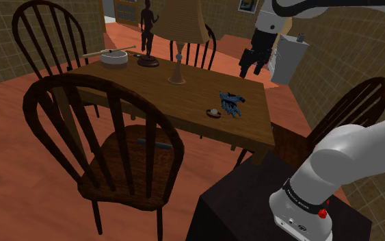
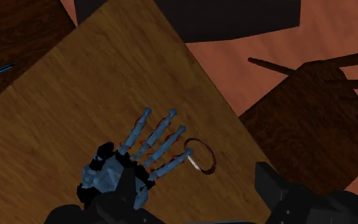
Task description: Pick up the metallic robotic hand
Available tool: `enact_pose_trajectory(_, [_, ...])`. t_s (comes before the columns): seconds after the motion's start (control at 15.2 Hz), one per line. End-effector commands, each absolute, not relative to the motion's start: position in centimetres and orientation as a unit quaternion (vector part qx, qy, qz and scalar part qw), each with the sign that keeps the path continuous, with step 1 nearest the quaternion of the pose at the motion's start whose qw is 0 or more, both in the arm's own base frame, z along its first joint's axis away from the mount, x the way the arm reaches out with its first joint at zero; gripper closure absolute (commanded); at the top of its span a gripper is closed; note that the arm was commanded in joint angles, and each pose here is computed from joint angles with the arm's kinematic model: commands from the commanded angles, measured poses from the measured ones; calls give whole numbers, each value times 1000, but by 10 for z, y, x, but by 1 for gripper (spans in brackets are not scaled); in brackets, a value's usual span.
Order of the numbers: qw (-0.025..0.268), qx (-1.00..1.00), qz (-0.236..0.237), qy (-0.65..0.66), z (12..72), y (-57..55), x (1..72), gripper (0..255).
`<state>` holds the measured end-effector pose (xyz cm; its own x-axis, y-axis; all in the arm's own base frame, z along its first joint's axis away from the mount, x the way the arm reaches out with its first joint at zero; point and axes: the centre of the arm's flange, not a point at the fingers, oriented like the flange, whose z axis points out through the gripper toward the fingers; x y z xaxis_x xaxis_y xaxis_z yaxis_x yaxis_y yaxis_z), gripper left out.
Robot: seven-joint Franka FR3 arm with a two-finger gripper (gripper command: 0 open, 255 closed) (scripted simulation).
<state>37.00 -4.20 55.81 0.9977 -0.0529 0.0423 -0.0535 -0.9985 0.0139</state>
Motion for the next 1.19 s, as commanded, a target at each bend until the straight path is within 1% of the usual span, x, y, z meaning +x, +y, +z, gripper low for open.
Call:
enact_pose_trajectory(0.0, [5, 998, 12, -58, 543, -58, 391, 0])
enact_pose_trajectory(0.66, [-6, 977, -32, -211, 465, -152, 462, 0])
enact_pose_trajectory(0.92, [-11, 961, -49, -271, 431, -195, 480, 0])
enact_pose_trajectory(1.12, [-12, 959, -51, -277, 417, -199, 481, 0])
